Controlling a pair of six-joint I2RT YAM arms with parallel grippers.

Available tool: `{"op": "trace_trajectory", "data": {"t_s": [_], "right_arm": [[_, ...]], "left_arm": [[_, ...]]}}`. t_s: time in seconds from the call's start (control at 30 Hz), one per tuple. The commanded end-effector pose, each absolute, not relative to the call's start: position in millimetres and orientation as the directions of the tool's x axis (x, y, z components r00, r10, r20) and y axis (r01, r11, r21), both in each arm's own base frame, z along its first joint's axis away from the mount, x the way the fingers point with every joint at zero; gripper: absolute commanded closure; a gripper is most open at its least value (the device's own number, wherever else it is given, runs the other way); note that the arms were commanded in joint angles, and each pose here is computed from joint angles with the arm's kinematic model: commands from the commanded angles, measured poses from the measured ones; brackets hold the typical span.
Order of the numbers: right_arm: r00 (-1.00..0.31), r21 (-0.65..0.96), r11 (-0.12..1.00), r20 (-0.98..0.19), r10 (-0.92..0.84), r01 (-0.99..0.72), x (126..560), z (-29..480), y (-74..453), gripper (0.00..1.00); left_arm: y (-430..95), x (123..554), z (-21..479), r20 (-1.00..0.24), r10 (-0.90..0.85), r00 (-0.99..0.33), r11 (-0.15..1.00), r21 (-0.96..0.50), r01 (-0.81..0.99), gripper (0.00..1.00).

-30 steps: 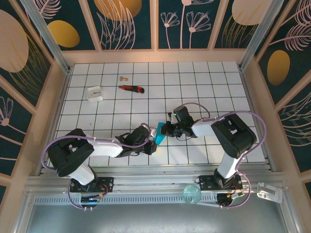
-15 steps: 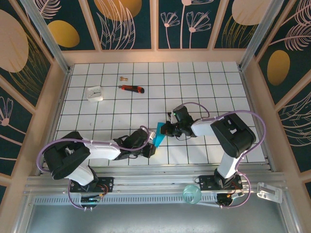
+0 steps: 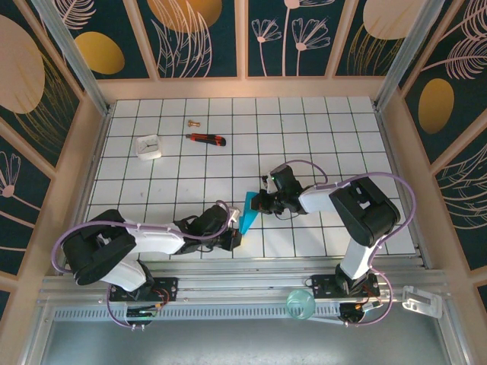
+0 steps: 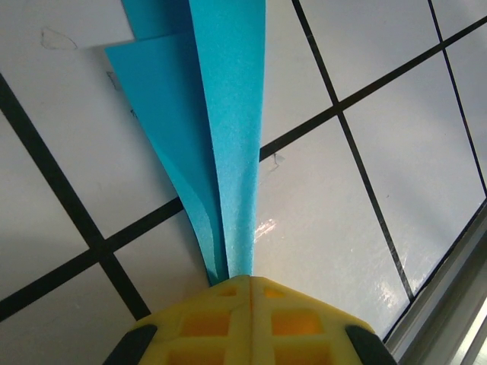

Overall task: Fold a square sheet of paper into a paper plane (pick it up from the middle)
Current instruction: Fold the wing for the fifth time at the center of the table.

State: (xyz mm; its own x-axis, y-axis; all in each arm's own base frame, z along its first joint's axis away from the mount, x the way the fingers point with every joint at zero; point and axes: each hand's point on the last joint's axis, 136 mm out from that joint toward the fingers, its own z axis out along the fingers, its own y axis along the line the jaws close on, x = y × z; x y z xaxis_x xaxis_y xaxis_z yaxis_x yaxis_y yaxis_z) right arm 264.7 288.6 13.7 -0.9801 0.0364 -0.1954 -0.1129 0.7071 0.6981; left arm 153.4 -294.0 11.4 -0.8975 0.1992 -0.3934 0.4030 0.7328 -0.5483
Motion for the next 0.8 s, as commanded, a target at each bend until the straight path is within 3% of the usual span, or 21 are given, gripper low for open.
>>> {"op": "trace_trajectory", "data": {"t_s": [0.0, 0.33, 0.57, 0.77], "right_arm": [[-0.993, 0.489, 0.872, -0.101, 0.063, 0.005, 245, -53, 238, 0.95], [-0.993, 0.485, 0.875, -0.102, 0.057, 0.0, 245, -53, 237, 0.95], [-0.993, 0.487, 0.873, -0.104, 0.056, -0.002, 245, -53, 237, 0.95], [-0.993, 0.491, 0.871, -0.103, 0.056, -0.002, 246, -53, 238, 0.95]], "left_arm": [[-241, 88, -38, -0.088, 0.31, -0.947, 0.825, -0.471, 0.314, 1.0], [-228, 86, -35, -0.082, 0.308, -0.948, 0.847, -0.43, 0.312, 1.0], [-252, 113, 6, -0.232, 0.279, -0.932, 0.808, -0.468, 0.358, 1.0], [-300, 132, 62, -0.367, 0.219, -0.904, 0.668, -0.619, 0.413, 0.92]]}}
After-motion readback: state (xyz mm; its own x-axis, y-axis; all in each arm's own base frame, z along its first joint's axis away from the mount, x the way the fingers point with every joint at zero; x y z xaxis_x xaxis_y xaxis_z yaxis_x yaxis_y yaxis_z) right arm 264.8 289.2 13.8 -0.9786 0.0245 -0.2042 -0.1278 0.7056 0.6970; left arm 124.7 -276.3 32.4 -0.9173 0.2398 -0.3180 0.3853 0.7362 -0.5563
